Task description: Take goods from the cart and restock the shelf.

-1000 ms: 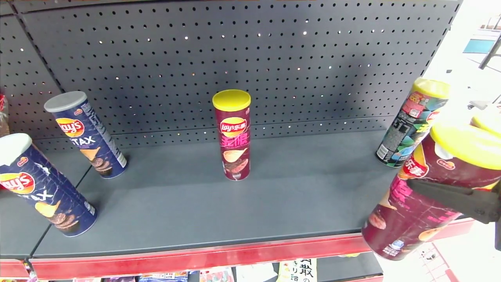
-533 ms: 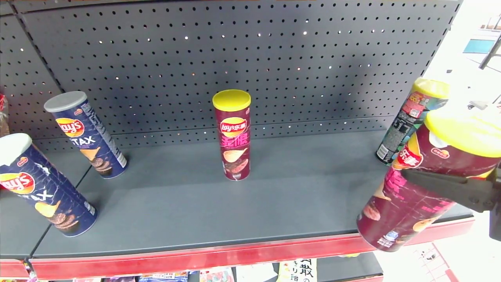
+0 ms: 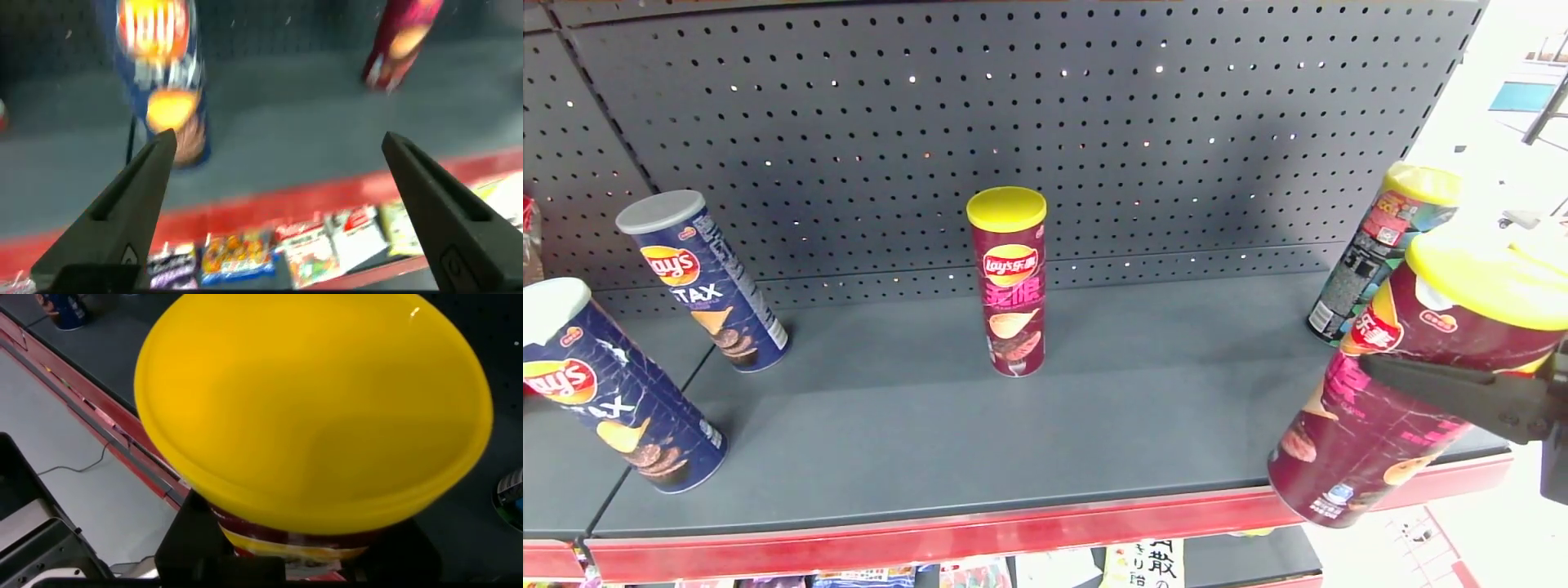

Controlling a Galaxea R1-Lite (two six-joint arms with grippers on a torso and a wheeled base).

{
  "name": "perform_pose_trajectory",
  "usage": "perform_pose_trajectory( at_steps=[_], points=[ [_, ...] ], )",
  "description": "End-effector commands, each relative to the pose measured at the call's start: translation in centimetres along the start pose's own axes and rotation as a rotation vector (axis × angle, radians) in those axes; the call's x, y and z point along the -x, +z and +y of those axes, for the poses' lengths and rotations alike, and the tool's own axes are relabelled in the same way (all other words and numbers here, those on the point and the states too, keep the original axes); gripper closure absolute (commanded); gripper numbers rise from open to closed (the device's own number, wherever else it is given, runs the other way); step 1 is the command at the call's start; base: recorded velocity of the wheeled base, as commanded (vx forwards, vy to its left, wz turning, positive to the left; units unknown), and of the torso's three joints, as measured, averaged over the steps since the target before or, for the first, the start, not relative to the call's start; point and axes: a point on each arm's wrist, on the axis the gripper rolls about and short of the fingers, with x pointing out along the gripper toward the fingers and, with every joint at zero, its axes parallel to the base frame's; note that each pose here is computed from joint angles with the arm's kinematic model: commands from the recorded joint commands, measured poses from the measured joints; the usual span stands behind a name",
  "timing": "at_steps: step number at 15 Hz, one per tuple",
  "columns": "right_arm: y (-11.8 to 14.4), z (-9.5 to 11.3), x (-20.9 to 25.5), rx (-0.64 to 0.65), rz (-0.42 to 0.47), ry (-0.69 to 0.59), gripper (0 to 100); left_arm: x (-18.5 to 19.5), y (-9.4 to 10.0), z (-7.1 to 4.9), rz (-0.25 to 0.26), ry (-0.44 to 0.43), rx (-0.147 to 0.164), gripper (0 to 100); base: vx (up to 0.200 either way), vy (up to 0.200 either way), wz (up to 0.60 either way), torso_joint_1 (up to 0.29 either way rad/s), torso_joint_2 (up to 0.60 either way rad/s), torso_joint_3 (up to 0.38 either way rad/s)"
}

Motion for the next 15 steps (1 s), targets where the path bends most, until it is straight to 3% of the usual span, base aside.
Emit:
perform_pose_trajectory(
  at_steps=[1,2,3,5,8,11,12,13,15],
  points=[
    [-0.2,0.1,0.5,0.003,-0.006,0.0,100,-9.1,7.8,-0.6,0.173,-0.329,0.039,0,0.0,0.0,0.0,0.0,0.0,0.0],
    [-0.2,0.2,0.5,0.003,-0.008,0.0,100,-10.5,7.7,-1.1,0.222,-0.447,0.052,0,0.0,0.0,0.0,0.0,0.0,0.0],
    [-0.4,0.2,0.7,0.001,-0.006,-0.004,100,-13.2,8.1,-1.6,0.252,-0.553,0.033,0,0.0,0.0,0.0,0.0,0.0,0.0],
    [-0.4,0.0,1.2,0.0,-0.019,-0.026,100,-17.2,8.3,-2.5,0.271,-0.583,-0.029,0,0.0,0.0,0.0,0.0,0.0,0.0],
    [-0.3,-0.1,1.4,-0.009,-0.029,-0.039,100,-20.3,9.6,-3.9,0.269,-0.645,-0.037,0,0.0,0.0,0.0,0.0,0.0,0.0],
    [0.0,-0.1,1.7,-0.034,-0.044,-0.038,100,-22.3,9.5,-4.3,0.281,-0.663,-0.057,0,0.0,0.0,0.0,0.0,0.0,0.0],
    [-0.2,0.0,1.7,-0.037,-0.04,-0.038,100,-23.1,8.8,-4.4,0.292,-0.687,-0.092,0,0.0,0.0,0.0,0.0,0.0,0.0],
    [-0.2,0.0,1.9,-0.036,-0.044,-0.04,100,-23.7,8.2,-4.5,0.291,-0.764,-0.137,0,0.0,0.0,0.0,0.0,0.0,0.0],
    [0.1,0.0,1.8,-0.036,-0.049,-0.04,100,-24.2,7.8,-4.3,0.281,-0.823,-0.16,0,0.0,0.0,0.0,0.0,0.0,0.0]
  ],
)
